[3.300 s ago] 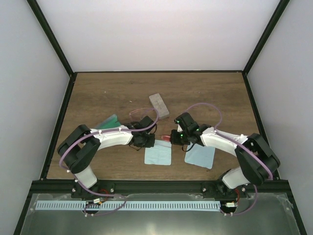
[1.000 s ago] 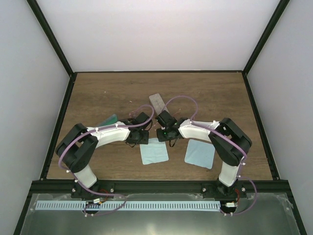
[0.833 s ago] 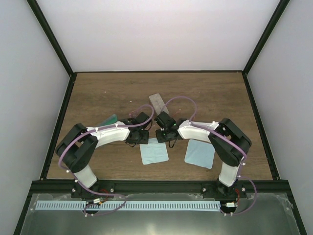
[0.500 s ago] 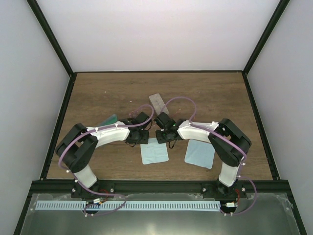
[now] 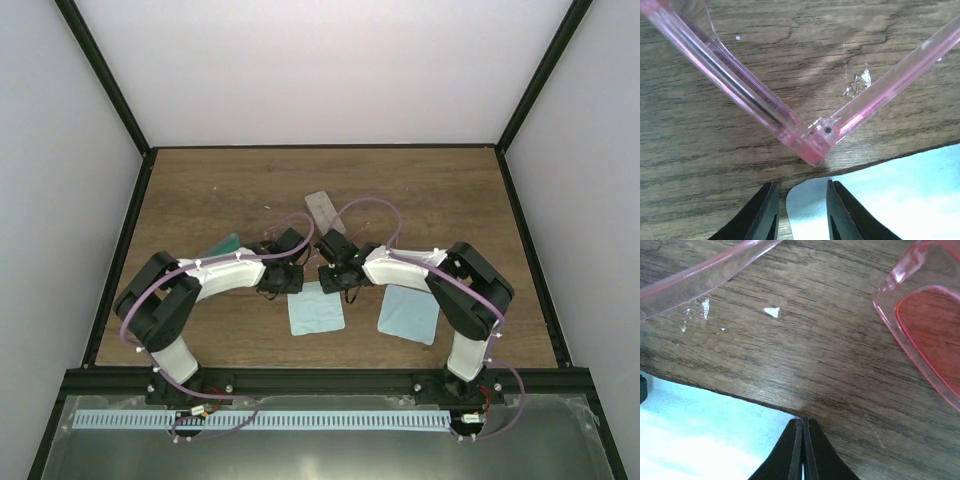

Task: Organize the sunglasses
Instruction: Adjust the glasses cleaning cloth at the center of the board.

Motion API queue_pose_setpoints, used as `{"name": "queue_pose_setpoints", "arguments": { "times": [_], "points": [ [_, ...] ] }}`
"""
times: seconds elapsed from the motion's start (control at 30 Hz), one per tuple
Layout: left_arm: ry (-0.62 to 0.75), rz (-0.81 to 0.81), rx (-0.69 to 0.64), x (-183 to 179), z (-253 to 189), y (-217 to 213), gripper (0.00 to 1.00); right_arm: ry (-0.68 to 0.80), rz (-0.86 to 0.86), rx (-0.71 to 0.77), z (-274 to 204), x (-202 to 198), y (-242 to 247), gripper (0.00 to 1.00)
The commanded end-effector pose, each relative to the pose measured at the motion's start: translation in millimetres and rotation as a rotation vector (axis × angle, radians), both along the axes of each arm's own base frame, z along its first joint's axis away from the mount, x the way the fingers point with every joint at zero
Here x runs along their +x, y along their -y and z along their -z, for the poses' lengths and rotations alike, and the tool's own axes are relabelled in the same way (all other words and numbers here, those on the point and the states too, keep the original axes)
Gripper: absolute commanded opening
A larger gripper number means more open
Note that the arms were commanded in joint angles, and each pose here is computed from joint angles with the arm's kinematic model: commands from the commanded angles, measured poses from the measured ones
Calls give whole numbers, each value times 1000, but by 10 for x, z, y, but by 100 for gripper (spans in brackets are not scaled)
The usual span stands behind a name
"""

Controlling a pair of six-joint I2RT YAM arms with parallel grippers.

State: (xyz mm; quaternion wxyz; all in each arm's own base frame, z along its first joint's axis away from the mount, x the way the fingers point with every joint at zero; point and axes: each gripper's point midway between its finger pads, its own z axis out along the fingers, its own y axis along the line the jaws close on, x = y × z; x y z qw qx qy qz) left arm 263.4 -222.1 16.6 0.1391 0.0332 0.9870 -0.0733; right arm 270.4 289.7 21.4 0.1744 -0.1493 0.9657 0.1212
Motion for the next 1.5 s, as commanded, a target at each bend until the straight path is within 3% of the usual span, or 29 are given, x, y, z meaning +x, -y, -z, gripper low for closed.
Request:
{"name": "queue_pose_setpoints", "arguments": {
  "times": [0.0,0.23,0.93,1.03,1.2,1.37,1.47],
  "points": [
    [-23,4,4,-30,80,-4,22,-7,-8,-10,-17,-21,-25,1],
    [-31,-12,17,-50,106,-44,4,-9,-12,-5,-14,-27,-34,1],
    [21,8,-47,95,-241,129,4,48,-4,26,-274,77,-94,1],
    [13,0,-38,59,-200,87,16,42,-6,22,-246,69,-89,1],
    [4,-11,-50,9,-156,68,20,41,-9,24,-235,67,-91,1],
    [3,-14,-37,16,-130,47,35,47,-10,15,-232,82,-88,4],
    [-2,-16,-24,9,-92,32,37,51,-8,3,-221,96,-78,7]
  ]
}}
